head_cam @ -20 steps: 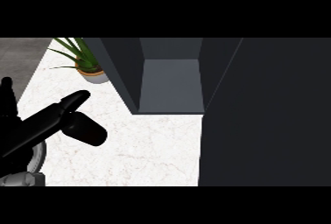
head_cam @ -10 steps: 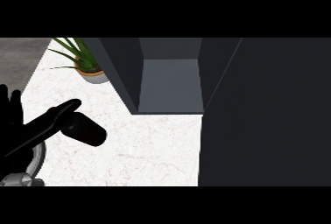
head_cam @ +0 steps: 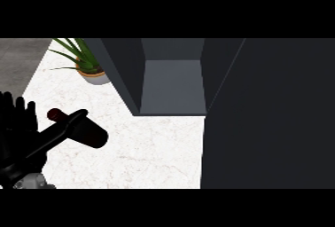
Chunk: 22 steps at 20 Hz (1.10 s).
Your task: Pick up the wine, place it into the cabinet and close the cabinet
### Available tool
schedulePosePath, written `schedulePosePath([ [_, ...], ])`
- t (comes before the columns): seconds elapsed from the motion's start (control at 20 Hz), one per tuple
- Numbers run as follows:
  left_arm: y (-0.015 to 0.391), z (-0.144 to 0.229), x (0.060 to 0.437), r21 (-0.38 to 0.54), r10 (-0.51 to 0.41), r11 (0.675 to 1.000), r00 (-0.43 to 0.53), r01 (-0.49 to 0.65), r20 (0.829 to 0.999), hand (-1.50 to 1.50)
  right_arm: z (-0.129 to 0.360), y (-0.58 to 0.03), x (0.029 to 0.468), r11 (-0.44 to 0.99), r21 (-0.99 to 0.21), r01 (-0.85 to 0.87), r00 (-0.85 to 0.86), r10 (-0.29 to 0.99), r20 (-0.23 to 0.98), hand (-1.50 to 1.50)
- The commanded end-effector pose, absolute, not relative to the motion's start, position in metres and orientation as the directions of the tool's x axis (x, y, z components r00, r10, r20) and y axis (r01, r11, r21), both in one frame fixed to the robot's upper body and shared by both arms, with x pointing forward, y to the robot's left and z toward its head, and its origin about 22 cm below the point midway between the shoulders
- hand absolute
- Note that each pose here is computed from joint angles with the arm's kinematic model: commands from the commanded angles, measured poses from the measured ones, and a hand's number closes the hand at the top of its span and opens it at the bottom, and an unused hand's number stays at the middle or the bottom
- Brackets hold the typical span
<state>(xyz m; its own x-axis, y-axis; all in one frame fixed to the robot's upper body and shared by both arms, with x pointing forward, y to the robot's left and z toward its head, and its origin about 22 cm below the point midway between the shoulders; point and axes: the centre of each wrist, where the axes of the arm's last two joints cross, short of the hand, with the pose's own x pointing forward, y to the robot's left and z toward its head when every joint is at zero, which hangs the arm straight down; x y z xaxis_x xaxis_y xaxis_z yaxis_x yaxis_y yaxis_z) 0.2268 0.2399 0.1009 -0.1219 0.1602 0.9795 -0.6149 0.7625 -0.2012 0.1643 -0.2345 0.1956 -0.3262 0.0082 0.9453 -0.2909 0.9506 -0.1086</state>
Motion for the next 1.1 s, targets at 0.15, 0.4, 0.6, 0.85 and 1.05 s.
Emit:
schedulePosePath([
  [0.15, 0.241, 0.048, 0.218, -0.157, 0.116, 0.735, -0.106, -0.66, 0.988, -1.5, 0.22, -0.232, 0.127, 0.936, -0.085, -0.342, -0.375, -0.053, 0.926, -1.5],
  [0.4, 0.257, 0.034, 0.205, -0.168, 0.139, 0.74, -0.096, -0.651, 0.986, -1.5, 0.211, -0.236, 0.133, 0.948, -0.076, -0.31, -0.374, -0.047, 0.926, -1.5],
  [0.6, 0.258, 0.025, 0.214, -0.185, 0.162, 0.741, -0.094, -0.646, 0.982, -1.5, 0.215, -0.242, 0.132, 0.936, -0.101, -0.337, -0.372, -0.034, 0.928, -1.5],
  [0.85, 0.261, 0.003, 0.226, -0.165, 0.147, 0.745, -0.082, -0.647, 0.986, -1.5, 0.219, -0.235, 0.12, 0.943, -0.064, -0.326, -0.371, -0.065, 0.926, -1.5],
  [1.05, 0.273, -0.011, 0.212, -0.194, 0.173, 0.76, -0.095, -0.62, 0.98, -1.5, 0.219, -0.232, 0.131, 0.943, -0.071, -0.326, -0.364, -0.056, 0.93, -1.5],
])
